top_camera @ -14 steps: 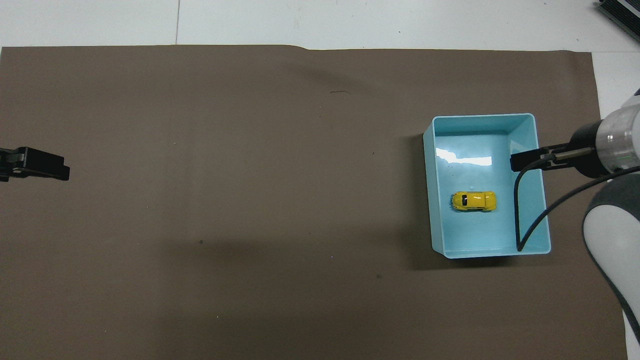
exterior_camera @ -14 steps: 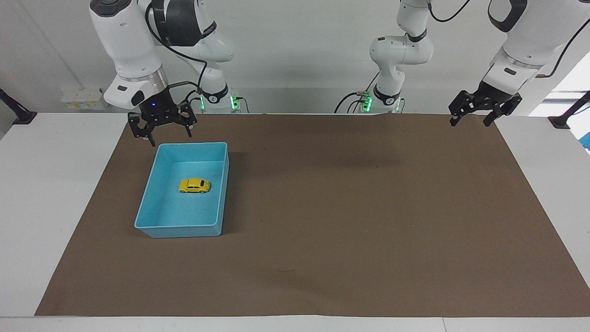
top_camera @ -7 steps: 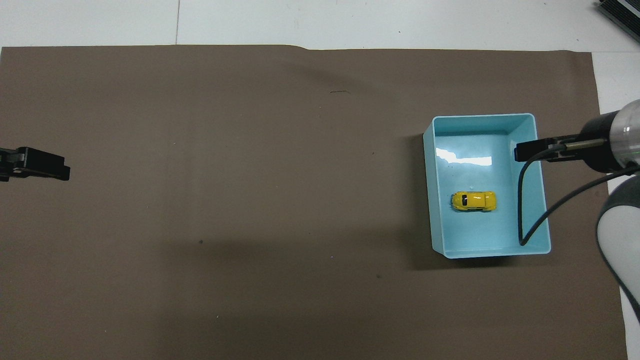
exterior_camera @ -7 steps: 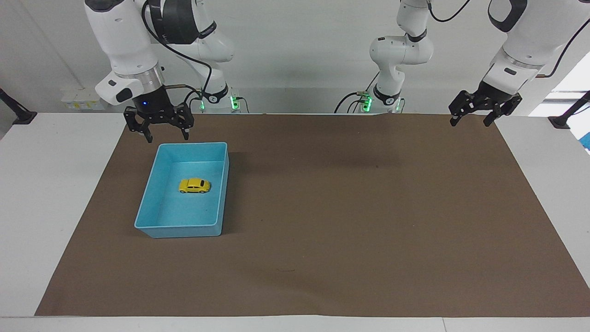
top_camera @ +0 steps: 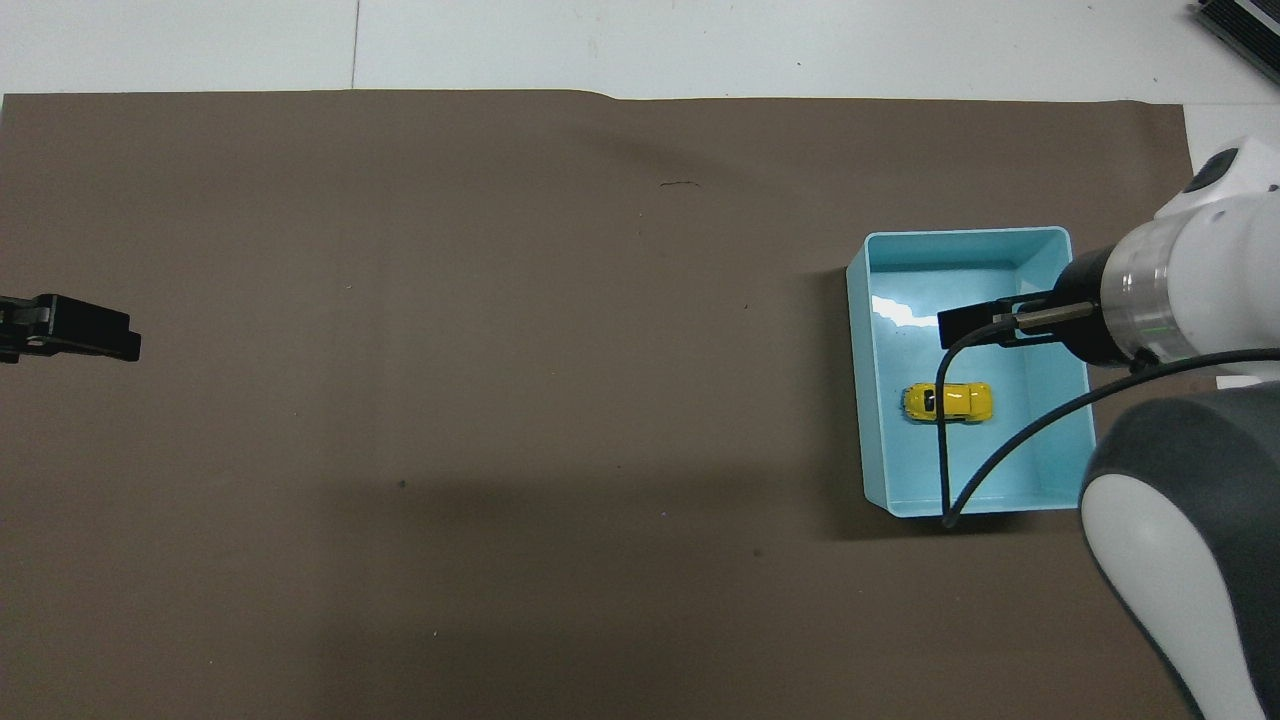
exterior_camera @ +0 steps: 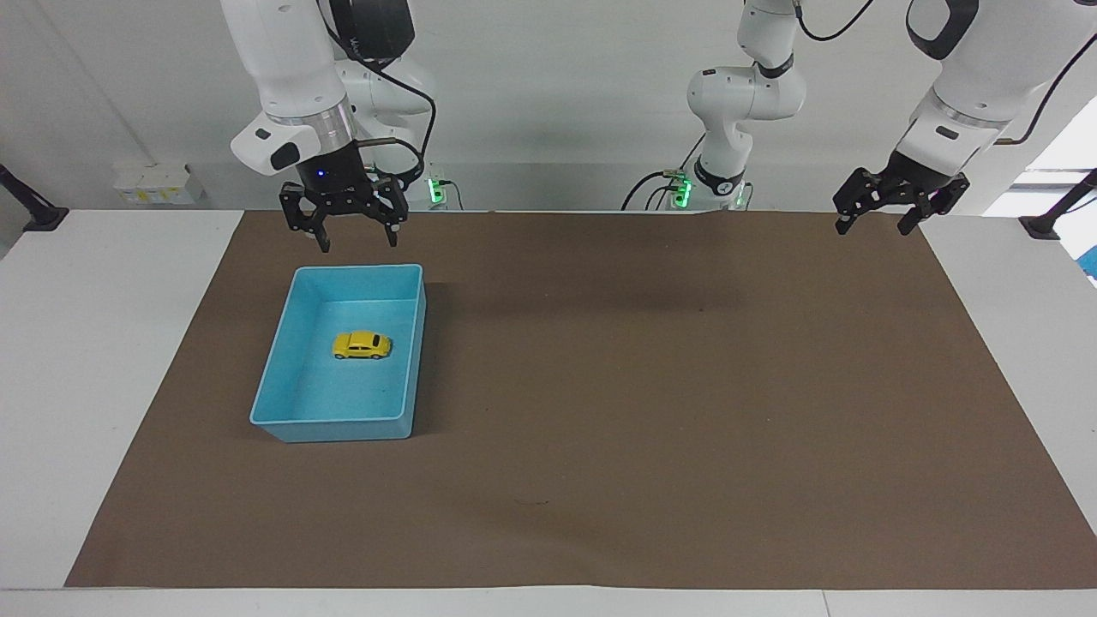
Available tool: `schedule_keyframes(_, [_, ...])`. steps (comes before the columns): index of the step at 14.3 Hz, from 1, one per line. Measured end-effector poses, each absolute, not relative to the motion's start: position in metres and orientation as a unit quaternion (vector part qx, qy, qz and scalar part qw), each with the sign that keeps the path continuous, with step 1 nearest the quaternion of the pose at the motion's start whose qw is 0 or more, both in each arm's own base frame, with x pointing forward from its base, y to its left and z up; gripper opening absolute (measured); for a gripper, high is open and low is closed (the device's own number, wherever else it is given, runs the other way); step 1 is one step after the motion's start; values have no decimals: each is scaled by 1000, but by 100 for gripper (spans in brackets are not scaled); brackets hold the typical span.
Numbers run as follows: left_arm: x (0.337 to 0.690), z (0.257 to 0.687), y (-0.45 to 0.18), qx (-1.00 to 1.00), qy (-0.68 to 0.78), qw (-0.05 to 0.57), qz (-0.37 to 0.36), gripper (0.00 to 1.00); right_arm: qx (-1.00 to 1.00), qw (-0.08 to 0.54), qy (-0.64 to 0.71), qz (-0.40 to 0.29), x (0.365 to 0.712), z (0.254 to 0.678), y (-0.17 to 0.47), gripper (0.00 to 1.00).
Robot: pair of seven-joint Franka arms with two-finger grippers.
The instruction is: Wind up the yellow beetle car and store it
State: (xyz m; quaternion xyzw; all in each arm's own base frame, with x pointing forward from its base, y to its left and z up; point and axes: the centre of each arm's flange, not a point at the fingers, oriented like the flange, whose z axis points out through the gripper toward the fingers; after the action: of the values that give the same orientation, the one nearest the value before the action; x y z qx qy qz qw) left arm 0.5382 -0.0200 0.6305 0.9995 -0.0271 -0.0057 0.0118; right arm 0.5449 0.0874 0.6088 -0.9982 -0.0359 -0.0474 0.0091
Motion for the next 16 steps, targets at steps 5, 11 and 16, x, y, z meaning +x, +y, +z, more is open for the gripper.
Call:
schedule_keyframes(5, [538,630,-21,1000,-28,12,-6,100,-998,8,-39,-40,542,609,90,100])
schedule_keyframes(11, [538,630,-21,1000,-28,12,-7,100,-999,8,-32,-42,543,612,82,100])
schedule_keyframes(16, [537,630,-21,999,-28,12,-11,100,-999,12,6,-30,531,635,37,100])
